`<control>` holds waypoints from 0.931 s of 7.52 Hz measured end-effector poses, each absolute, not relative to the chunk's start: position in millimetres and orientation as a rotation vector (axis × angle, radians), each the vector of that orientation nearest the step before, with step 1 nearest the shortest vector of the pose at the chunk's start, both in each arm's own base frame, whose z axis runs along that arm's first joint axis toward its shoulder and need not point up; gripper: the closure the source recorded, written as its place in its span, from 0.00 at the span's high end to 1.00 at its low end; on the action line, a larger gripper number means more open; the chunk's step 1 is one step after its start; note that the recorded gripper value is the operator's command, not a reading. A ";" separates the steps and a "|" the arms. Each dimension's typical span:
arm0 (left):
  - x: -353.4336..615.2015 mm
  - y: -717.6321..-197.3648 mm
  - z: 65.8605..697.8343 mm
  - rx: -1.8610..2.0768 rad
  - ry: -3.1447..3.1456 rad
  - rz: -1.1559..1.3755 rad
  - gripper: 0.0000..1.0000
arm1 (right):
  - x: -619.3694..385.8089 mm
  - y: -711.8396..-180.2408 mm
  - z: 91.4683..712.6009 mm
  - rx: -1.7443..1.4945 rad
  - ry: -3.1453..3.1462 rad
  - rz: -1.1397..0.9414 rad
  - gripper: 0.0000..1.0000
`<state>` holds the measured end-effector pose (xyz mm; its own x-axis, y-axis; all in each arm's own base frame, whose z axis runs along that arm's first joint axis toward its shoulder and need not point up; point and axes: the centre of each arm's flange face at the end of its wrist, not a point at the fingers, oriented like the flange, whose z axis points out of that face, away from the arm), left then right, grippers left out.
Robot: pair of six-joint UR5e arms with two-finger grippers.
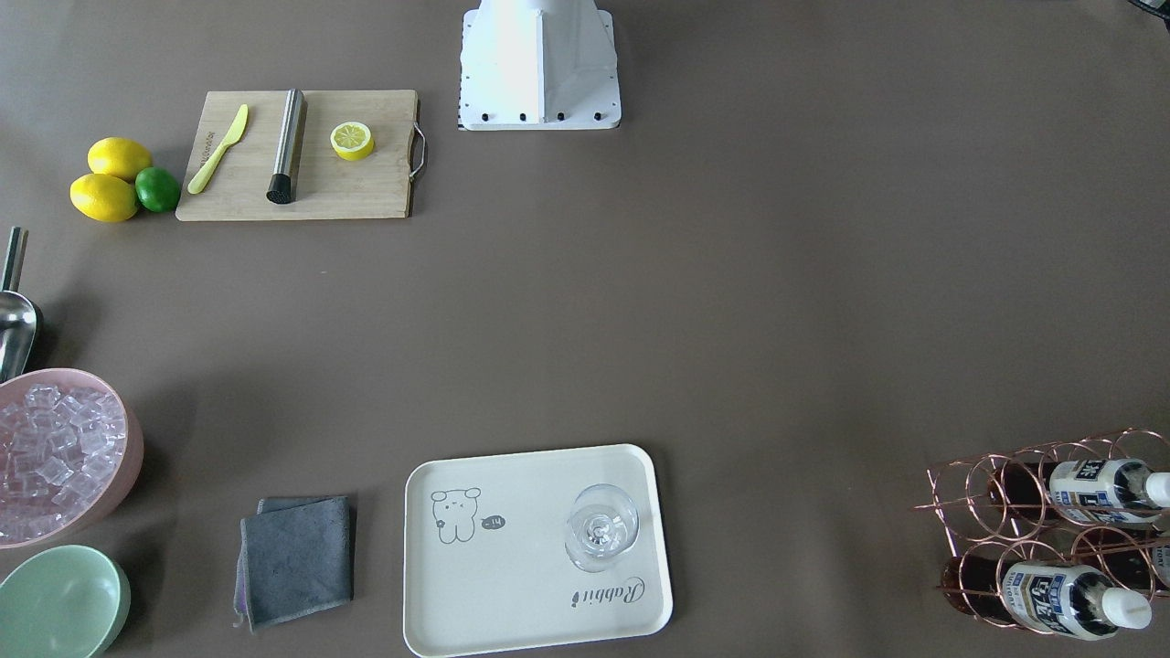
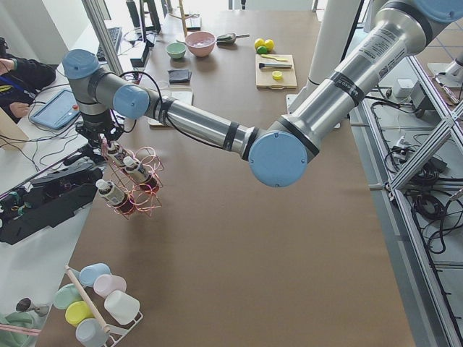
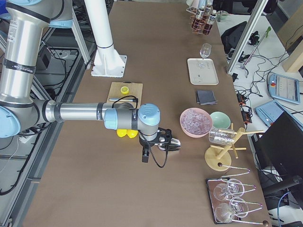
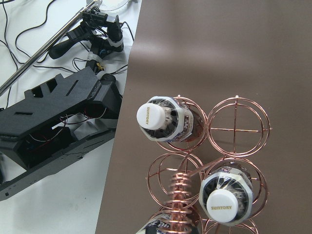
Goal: Take tea from basket to plate
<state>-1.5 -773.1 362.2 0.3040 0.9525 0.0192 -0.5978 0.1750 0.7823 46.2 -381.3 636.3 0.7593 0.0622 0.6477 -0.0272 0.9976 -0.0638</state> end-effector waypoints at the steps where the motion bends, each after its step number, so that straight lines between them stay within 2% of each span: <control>1: -16.0 -763.8 357.9 0.796 0.538 1.167 0.00 | 45.7 -381.3 636.3 -0.052 -0.707 0.048 1.00; 5: -73.2 -694.1 369.3 0.853 0.493 1.110 0.00 | 45.3 -381.7 636.5 -0.053 -0.708 0.048 1.00; 7: -92.0 -619.6 342.3 0.835 0.499 1.069 0.00 | 44.9 -383.0 636.4 -0.053 -0.708 0.047 1.00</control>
<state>-92.0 -619.6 342.3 0.4171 0.9083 0.0313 -0.5596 0.2295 0.7963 44.9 -383.0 636.4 0.7585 0.0611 0.6488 -0.0252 0.9976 -0.0645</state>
